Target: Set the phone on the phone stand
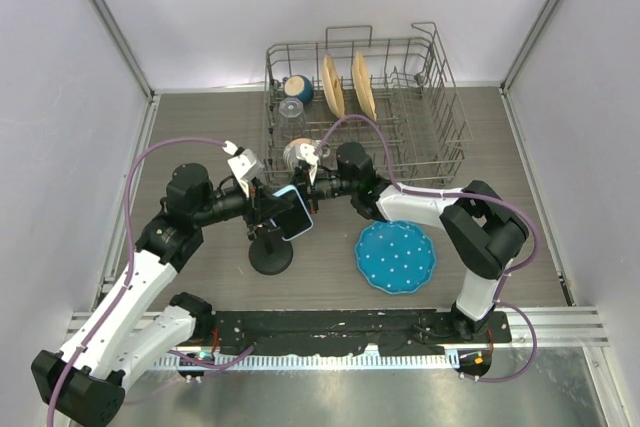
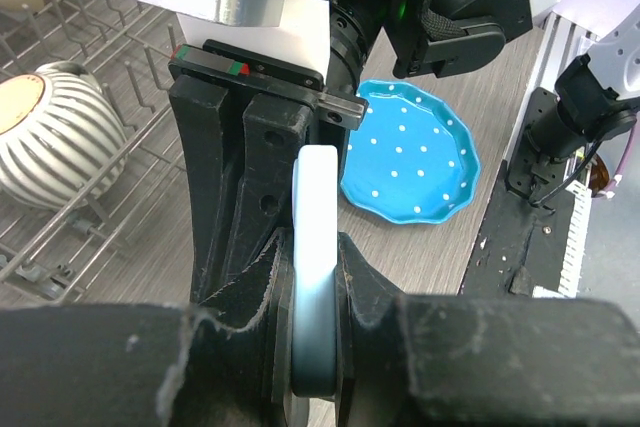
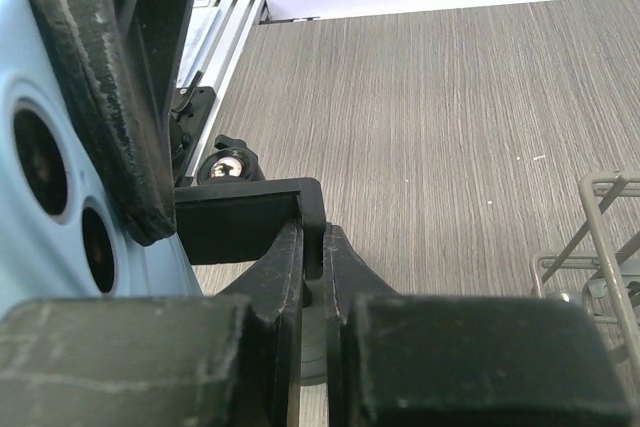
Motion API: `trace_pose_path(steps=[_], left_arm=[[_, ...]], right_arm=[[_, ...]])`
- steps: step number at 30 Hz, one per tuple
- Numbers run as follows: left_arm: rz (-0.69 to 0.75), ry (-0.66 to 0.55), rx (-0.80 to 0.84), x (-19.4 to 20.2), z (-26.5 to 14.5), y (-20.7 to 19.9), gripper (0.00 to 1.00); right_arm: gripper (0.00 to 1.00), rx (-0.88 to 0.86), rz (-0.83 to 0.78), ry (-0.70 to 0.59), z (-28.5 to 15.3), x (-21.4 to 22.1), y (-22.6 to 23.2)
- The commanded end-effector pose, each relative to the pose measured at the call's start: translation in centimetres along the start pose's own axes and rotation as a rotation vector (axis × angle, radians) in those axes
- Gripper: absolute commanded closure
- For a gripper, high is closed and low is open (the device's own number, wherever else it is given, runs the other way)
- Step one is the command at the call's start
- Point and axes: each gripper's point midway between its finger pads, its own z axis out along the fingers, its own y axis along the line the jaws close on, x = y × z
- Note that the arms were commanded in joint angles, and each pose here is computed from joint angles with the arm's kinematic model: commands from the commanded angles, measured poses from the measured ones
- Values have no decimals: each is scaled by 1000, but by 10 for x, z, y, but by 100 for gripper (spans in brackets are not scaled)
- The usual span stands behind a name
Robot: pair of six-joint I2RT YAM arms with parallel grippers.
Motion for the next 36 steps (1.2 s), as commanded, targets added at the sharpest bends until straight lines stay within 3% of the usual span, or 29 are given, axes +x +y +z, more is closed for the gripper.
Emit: trace_pose_path(steps=[1, 13, 18, 21, 22, 23, 25, 26, 27, 29, 31, 34, 36], left_arm=[[-3, -6, 25, 5, -1, -4, 100], [2, -2, 10, 8, 1, 0, 100], [-11, -38, -191, -3, -15, 23, 100], [-107, -61, -469, -7, -43, 55, 100], [-184, -68, -554, -6, -52, 62, 100], [-211, -55, -653, -2, -64, 74, 100], [-253, 18, -853, 15, -94, 91, 100], [-257, 30, -906, 18, -103, 95, 100], [-257, 47, -970, 26, -115, 99, 100], [-245, 41, -1014, 29, -125, 101, 100], [-218, 44, -1081, 30, -139, 105, 100], [-95, 105, -1100, 29, -143, 109, 100], [63, 163, -1016, 30, -128, 105, 100]], right_arm=[[99, 35, -23, -72, 1, -27, -2], [99, 63, -16, -87, 1, -29, -6], [99, 196, -19, -115, -6, -28, -23], [99, 434, -42, -228, -23, -34, -44], [99, 629, -50, -311, -45, -49, -63], [99, 691, -58, -353, -52, -54, -62], [99, 740, -81, -377, -50, -53, -45], [99, 886, -105, -385, -62, -55, -53], [99, 915, -98, -382, -55, -56, -47], [99, 1072, -77, -383, -65, -50, -55], [99, 1118, -92, -377, -54, -52, -45], [99, 1169, -100, -348, -35, -57, -36], [99, 1157, -84, -309, -18, -66, -32]])
